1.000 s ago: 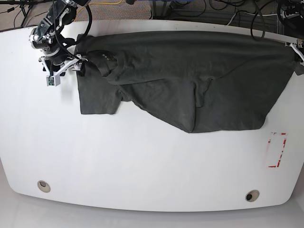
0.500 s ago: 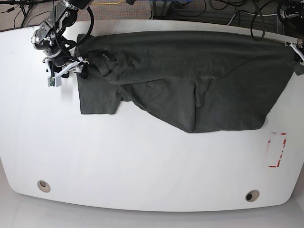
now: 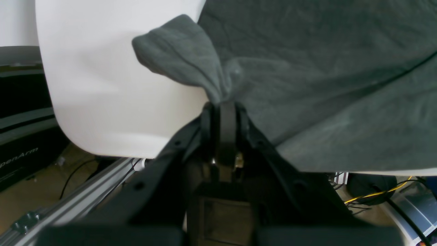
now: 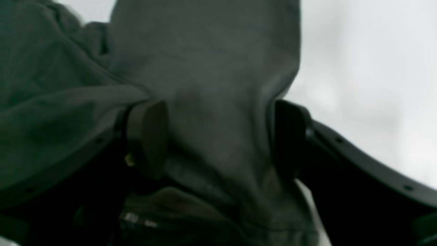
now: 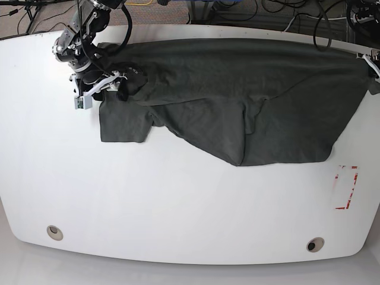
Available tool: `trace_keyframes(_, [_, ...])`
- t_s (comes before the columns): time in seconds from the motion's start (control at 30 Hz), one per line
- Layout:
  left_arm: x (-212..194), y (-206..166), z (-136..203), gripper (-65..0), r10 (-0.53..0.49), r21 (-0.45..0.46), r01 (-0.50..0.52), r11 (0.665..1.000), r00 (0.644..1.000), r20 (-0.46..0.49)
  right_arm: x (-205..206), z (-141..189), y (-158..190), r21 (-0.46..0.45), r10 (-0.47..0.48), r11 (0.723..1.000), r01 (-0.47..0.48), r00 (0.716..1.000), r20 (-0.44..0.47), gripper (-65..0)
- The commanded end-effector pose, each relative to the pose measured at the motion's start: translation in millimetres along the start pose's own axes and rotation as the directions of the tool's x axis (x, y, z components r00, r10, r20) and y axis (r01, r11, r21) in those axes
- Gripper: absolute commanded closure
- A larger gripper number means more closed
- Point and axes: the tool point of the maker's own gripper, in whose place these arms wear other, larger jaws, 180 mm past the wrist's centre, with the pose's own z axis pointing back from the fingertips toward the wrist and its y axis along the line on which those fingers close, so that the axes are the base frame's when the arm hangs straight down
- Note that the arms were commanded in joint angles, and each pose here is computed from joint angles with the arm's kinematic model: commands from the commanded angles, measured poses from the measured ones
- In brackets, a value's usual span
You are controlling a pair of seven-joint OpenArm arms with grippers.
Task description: Fold the T-shirt properly
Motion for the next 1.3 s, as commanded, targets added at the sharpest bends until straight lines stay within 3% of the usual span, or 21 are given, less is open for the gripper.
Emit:
trace_keyframes(0.0, [11.5, 10.6, 7.8, 0.0, -0.024, 0.031, 0.023, 0.999, 0.999, 0.026, -23.3, 1.8, -4.9, -0.026, 0.004, 1.000, -0.007, 0.994, -0.109, -43.0])
trace_keyframes(0.1, [11.5, 10.6, 7.8, -2.5, -0.024, 0.031, 0.023, 0.999, 0.999, 0.026, -21.0, 1.8, -5.3, -0.024, 0.006, 1.000, -0.009, 0.995, -0.103, -30.8])
trace_keyframes(0.27, [11.5, 10.6, 7.8, -13.3, -0.024, 0.031, 0.023, 0.999, 0.999, 0.026, -10.9, 0.0, -7.7, -0.030, 0.019, 0.999, -0.022, 0.996, -0.087, -1.3])
trace_keyframes(0.3, [11.5, 10.6, 7.8, -15.7, -0.024, 0.031, 0.023, 0.999, 0.999, 0.026, -9.0, 0.4, -9.4, -0.032, 0.027, 0.999, -0.030, 0.996, -0.087, 0.0])
trace_keyframes(0.7, [29.9, 6.7, 5.4, -37.8, -0.027, 0.019, 0.025, 0.999, 0.997, 0.068, -5.9, 1.5, -12.0, -0.034, 0.032, 0.999, -0.035, 0.996, -0.081, 0.0])
trace_keyframes(0.93, [54.9, 7.9, 5.2, -38.3, -0.020, 0.023, 0.018, 1.000, 0.997, 0.077, -5.6, 0.9, -11.1, -0.032, 0.033, 0.999, -0.036, 0.996, -0.081, 0.0])
trace_keyframes(1.17, [105.6, 15.2, 10.5, -38.3, 0.004, 0.038, -0.011, 0.999, 0.984, 0.177, -4.7, 0.6, -10.8, -0.031, 0.033, 0.999, -0.035, 0.996, -0.079, 0.0])
trace_keyframes(1.27, [127.1, 3.8, -0.6, -38.3, 0.025, -0.012, -0.023, 1.000, 0.977, 0.210, -4.7, 0.6, -10.8, -0.031, 0.033, 0.999, -0.035, 0.996, -0.079, 0.0])
